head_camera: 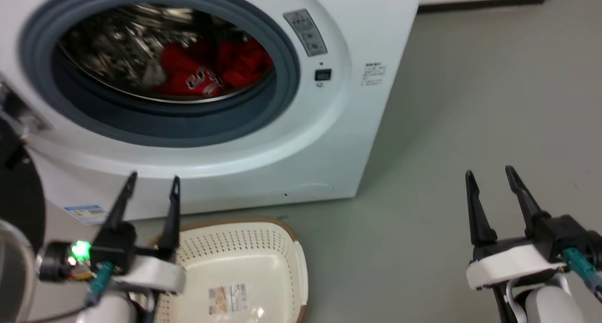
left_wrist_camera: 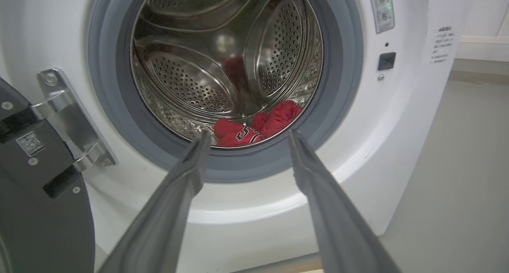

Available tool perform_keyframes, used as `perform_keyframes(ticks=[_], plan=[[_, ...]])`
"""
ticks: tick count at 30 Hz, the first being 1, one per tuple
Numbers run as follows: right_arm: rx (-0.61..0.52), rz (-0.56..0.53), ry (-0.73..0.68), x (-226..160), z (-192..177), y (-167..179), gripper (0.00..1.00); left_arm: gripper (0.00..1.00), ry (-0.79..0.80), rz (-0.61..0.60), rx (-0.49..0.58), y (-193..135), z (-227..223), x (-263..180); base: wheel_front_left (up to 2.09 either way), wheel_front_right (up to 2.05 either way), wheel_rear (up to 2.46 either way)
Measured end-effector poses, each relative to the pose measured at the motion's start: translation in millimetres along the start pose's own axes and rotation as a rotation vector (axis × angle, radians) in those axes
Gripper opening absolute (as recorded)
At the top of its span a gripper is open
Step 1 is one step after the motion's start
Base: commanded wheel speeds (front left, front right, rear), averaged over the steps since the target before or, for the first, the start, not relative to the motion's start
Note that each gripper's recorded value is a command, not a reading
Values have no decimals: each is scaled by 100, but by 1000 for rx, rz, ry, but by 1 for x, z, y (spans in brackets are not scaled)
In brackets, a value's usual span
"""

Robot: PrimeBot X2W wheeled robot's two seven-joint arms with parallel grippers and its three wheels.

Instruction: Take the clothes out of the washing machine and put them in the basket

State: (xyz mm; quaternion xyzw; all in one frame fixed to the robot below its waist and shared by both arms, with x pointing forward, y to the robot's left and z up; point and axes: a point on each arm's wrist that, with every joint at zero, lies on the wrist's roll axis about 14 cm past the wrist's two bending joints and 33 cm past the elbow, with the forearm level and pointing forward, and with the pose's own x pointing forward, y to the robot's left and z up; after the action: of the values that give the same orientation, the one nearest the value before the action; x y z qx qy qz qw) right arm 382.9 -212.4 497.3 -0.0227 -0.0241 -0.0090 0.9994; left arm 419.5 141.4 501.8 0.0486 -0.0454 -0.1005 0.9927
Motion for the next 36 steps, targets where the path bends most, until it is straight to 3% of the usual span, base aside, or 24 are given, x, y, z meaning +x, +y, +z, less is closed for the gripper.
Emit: perform_keyframes(ticks=[8,16,24,28,33,36], plan=[[51,-95,87,13,-34,-29,100,100,82,-148,124,21,-47,96,0,0,0],[56,-135,208,23,-81,-41,100,100,284,-261,156,2,-97,208,0,0,0],[75,-142,310,27,-123,-40,100,100,571,-232,186,19,-160,275,0,0,0],[76,-152,347,23,-135,-42,100,100,646,-175,207,38,-169,307,0,0,0],[68,-165,393,14,-146,-45,100,100,831,-139,159,41,-205,316,0,0,0],[71,-175,417,9,-152,-46,100,100,877,-119,193,47,-211,325,0,0,0]])
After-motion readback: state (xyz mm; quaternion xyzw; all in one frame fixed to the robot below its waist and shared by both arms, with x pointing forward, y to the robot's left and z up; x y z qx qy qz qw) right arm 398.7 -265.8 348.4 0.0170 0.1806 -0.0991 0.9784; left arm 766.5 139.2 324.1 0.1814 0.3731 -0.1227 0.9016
